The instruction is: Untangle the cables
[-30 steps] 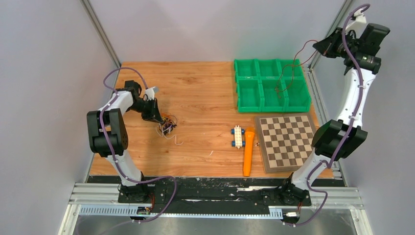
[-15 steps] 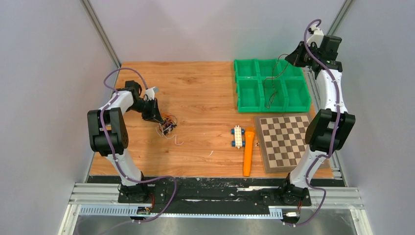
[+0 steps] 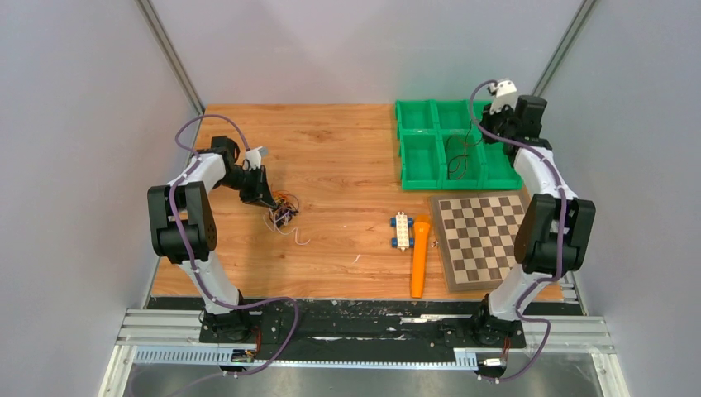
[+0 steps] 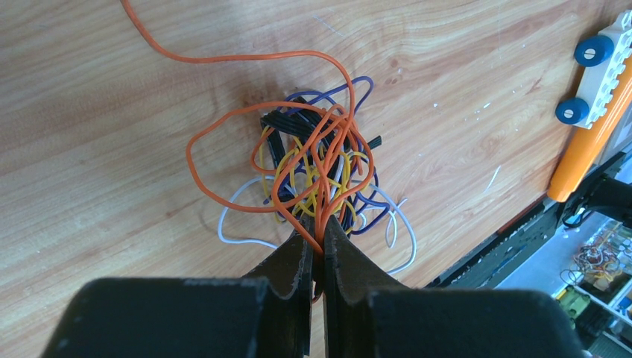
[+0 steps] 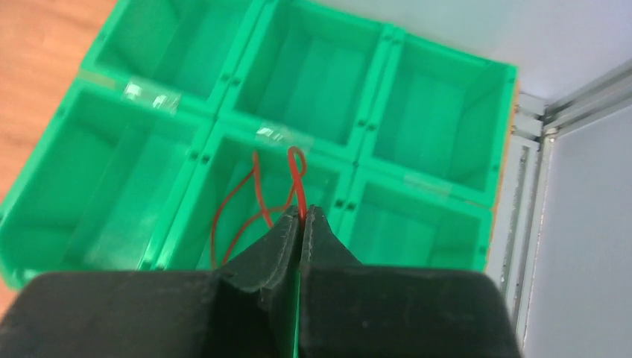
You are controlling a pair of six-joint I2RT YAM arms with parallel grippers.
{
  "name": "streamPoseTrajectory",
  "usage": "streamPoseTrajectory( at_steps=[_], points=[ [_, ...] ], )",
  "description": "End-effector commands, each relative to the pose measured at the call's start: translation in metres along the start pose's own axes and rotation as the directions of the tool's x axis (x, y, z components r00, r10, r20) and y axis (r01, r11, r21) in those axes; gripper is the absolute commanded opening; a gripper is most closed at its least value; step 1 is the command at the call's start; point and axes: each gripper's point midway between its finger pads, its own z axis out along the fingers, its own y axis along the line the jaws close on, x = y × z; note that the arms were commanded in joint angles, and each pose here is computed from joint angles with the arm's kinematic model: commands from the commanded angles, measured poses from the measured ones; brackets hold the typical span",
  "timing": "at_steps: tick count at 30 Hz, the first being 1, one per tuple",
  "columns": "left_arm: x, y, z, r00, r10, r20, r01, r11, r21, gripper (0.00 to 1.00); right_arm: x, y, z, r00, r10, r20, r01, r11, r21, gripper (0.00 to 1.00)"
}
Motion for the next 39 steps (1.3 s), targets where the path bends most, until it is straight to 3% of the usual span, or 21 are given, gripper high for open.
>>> streamPoseTrajectory(
  at_steps=[1,10,21,24,29,34,36,39],
  points=[
    [-0.011,-0.002,-0.001,0.999,0.020,0.027,-0.020,1.000,0.004,0.10,-0.014,0.030,-0.020,0.961,-0.265,0.080,0.268,0.963,-0.024,0.00],
    [-0.010,-0.003,-0.002,0.999,0.018,0.029,-0.018,1.000,0.010,0.10,0.070,0.059,0.005,0.948,-0.301,-0.101,0.284,0.947,-0.153,0.00],
    [-0.004,-0.004,0.005,1.000,0.010,0.011,-0.010,1.000,0.028,0.10,0.106,0.060,0.029,0.915,-0.338,-0.219,0.299,0.935,-0.193,0.03],
    [-0.005,-0.005,0.004,1.000,0.015,0.014,-0.015,0.999,0.029,0.10,0.095,0.061,0.019,0.920,-0.315,-0.233,0.275,0.942,-0.191,0.13],
    [-0.002,-0.005,0.004,1.000,0.019,0.010,-0.019,0.999,0.030,0.09,0.069,0.071,-0.007,0.931,-0.301,-0.209,0.256,0.943,-0.214,0.57],
    [0.000,-0.005,0.003,0.999,0.031,0.011,-0.031,0.999,0.027,0.09,0.037,0.084,-0.036,0.947,-0.271,-0.174,0.222,0.941,-0.255,0.88],
    [0.001,-0.006,0.003,0.999,0.034,0.009,-0.035,0.999,0.030,0.09,0.018,0.087,-0.042,0.956,-0.259,-0.139,0.218,0.941,-0.258,0.96],
    [0.001,-0.008,0.004,0.999,0.036,0.006,-0.037,0.998,0.047,0.09,-0.005,0.090,-0.047,0.970,-0.221,-0.103,0.188,0.947,-0.262,0.98]
  ],
)
